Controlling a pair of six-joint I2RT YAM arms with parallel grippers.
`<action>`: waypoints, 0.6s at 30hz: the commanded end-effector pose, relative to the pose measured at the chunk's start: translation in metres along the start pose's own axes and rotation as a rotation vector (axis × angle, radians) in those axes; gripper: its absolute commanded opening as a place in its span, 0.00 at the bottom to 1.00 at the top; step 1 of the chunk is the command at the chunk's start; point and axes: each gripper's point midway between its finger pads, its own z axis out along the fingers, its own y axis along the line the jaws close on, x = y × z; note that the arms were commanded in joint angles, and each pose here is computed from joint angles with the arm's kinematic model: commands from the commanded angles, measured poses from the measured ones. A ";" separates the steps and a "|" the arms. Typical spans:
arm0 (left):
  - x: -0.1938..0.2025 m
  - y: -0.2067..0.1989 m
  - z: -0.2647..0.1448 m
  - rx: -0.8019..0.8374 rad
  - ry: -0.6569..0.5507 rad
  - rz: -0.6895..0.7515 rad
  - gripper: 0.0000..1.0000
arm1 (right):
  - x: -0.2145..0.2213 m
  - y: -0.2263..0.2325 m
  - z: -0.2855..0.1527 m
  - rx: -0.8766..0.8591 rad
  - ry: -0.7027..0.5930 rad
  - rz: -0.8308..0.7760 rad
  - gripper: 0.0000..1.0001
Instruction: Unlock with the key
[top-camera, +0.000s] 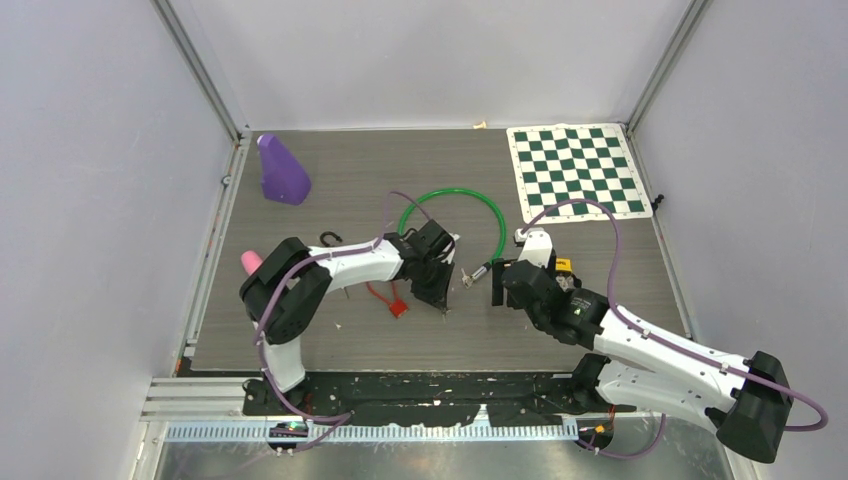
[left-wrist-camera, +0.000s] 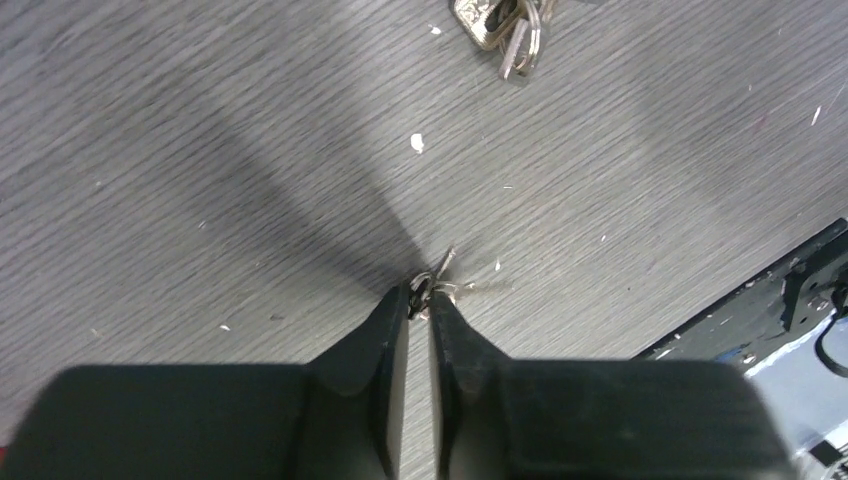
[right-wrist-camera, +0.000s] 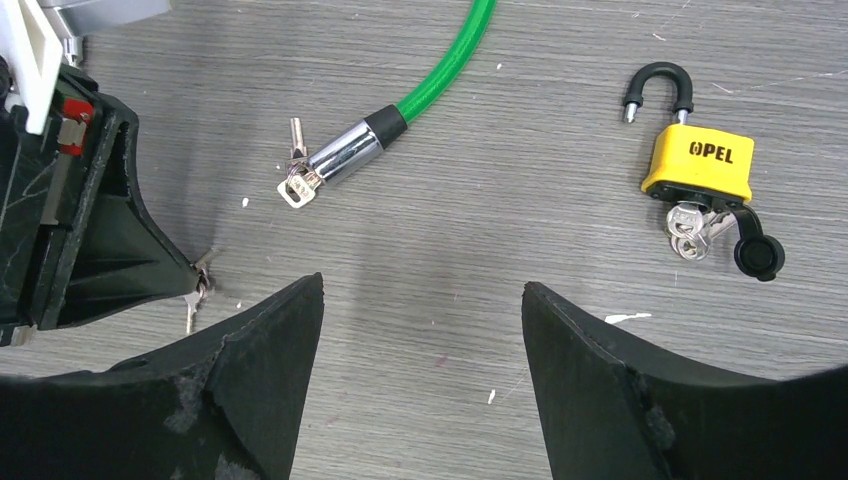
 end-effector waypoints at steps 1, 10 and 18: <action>-0.004 -0.008 0.002 0.025 -0.018 0.046 0.07 | -0.009 0.006 -0.002 -0.025 -0.034 0.047 0.79; -0.030 -0.009 -0.057 0.008 -0.284 0.194 0.00 | -0.019 0.026 -0.006 -0.157 -0.095 0.089 0.79; -0.048 -0.035 -0.125 0.157 -0.638 0.359 0.00 | -0.044 0.067 -0.032 -0.501 -0.312 0.108 0.76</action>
